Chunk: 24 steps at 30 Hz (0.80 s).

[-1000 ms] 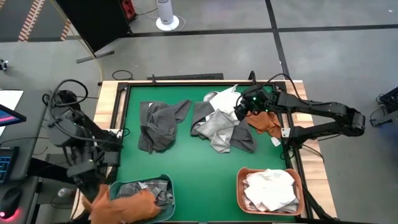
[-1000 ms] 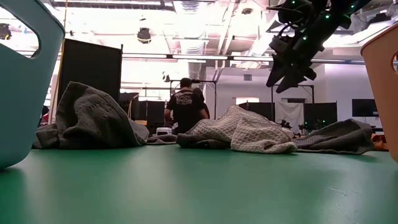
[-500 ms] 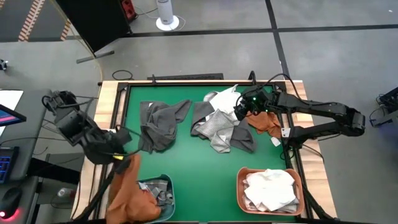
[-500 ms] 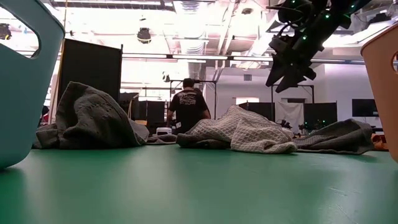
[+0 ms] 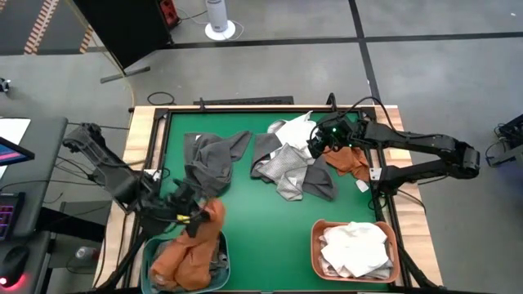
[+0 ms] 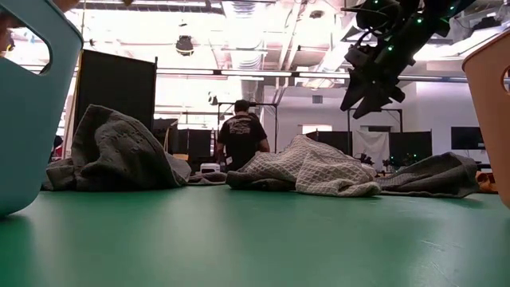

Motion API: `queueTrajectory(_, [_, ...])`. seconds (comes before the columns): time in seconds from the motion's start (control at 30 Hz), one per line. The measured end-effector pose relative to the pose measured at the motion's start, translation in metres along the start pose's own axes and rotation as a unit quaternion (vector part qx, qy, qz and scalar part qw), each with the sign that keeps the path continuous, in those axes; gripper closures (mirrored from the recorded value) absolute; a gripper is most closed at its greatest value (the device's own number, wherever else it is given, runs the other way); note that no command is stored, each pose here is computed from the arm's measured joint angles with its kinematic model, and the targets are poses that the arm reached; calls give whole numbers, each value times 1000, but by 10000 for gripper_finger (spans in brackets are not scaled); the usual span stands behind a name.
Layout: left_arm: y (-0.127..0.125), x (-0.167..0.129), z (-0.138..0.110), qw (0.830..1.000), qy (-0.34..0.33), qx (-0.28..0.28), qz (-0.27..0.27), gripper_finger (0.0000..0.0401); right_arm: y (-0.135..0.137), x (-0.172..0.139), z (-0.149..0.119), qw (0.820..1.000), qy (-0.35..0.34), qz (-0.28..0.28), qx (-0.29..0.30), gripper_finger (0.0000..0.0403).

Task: Sort towels by color in basket
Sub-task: Put the left orange towel into the green bin

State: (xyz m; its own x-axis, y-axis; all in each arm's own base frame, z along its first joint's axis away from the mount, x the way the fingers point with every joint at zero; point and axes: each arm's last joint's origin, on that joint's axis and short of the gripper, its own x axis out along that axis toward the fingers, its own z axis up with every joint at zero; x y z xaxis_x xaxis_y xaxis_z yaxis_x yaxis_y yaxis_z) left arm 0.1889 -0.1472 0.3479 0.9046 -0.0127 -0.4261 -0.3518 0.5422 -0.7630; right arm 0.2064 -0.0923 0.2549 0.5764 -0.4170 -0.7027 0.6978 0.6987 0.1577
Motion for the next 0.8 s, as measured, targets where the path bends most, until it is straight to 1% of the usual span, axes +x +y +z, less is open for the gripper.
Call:
queueTrajectory(0.1, [-5,11,-9,995,-6,-10,-101,401,0,0,0,1000,0,0,0,133])
queueTrajectory(0.17, [-6,14,-15,986,13,-18,-163,401,0,0,0,1000,0,0,0,133])
queueTrajectory(0.23, [-4,16,-23,980,49,-25,-191,401,0,0,0,1000,0,0,0,133])
queueTrajectory(0.27, [-3,17,-29,977,77,-30,-196,401,0,0,0,1000,0,0,0,133])
queueTrajectory(0.33, [4,19,-41,971,143,-35,-190,401,0,0,0,1000,0,1,0,133])
queueTrajectory(0.4, [11,19,-55,958,231,-39,-166,401,0,0,0,1000,1,3,0,133])
queueTrajectory(0.47, [22,19,-67,937,328,-41,-113,401,0,0,0,1000,2,3,0,133])
queueTrajectory(0.53, [33,17,-76,905,418,-46,-58,401,0,0,0,1000,2,3,0,133])
queueTrajectory(0.6, [40,13,-79,868,494,-57,-12,401,0,0,0,1000,2,3,0,133])
queueTrajectory(0.63, [44,11,-80,851,521,-65,11,401,0,0,0,1000,2,3,0,133])
queueTrajectory(0.7, [51,7,-80,823,559,-79,62,401,0,0,0,1000,2,3,0,133])
queueTrajectory(0.73, [55,4,-79,814,568,-88,88,401,0,0,0,1000,2,3,0,133])
queueTrajectory(0.8, [61,-1,-75,807,567,-105,130,401,0,0,0,1000,2,3,0,133])
